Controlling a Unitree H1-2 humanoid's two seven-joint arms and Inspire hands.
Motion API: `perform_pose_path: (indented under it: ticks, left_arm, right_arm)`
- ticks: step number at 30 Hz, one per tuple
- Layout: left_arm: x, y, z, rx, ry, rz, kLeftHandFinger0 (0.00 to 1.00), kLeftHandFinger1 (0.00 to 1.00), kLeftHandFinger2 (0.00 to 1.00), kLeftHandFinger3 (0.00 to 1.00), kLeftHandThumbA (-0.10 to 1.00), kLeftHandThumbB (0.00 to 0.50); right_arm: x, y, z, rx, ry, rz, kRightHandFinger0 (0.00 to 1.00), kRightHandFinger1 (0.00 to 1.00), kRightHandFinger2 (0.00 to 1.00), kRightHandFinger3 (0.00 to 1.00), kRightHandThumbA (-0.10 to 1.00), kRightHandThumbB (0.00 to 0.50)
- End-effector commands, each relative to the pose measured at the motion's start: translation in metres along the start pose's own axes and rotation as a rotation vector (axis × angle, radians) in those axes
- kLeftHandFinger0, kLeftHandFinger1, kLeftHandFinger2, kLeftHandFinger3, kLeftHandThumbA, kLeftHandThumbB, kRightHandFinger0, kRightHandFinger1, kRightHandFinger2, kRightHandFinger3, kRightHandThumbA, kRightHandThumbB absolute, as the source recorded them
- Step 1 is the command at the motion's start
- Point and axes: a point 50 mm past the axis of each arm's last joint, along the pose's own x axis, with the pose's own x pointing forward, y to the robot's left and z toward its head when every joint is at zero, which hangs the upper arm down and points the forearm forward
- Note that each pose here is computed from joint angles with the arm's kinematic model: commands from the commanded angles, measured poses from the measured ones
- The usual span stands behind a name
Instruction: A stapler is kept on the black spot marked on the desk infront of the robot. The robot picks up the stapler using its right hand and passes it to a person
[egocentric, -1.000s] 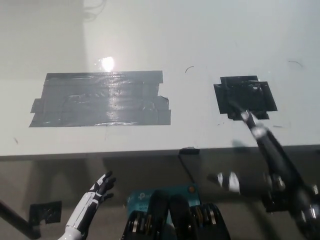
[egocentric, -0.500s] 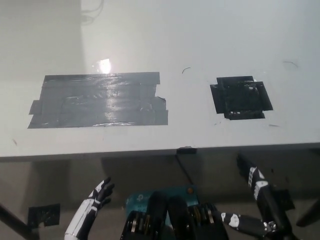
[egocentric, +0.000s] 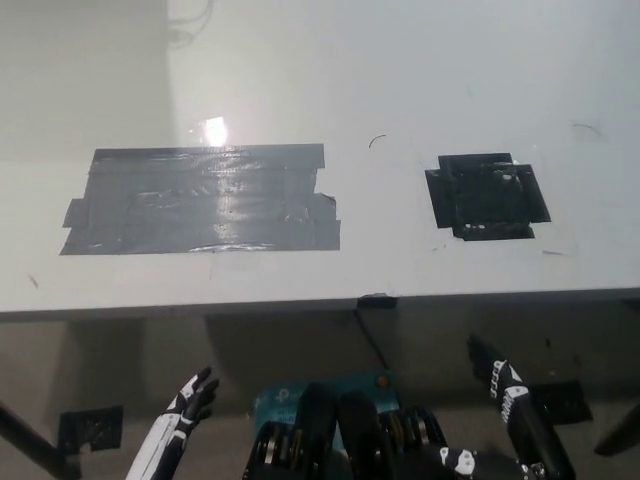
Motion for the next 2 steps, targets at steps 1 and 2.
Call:
perform_pose_path:
  ticks: [1, 2]
  left_arm:
    - [-0.0044, 0.0026, 0.0067, 0.0, -0.059, 0.033, 1.0, 1.0, 1.0, 1.0, 1.0, 0.5]
    - [-0.0044, 0.0026, 0.0067, 0.0, -0.059, 0.033, 1.0, 1.0, 1.0, 1.0, 1.0, 0.5]
  right_arm:
    - [-0.0007, 0.0012, 0.0063, -0.024, -0.057, 0.035, 1.0, 1.0, 1.0, 1.0, 1.0, 0.205]
    - [-0.0007, 0.0012, 0.0063, -0.024, -0.057, 0.035, 1.0, 1.0, 1.0, 1.0, 1.0, 0.205]
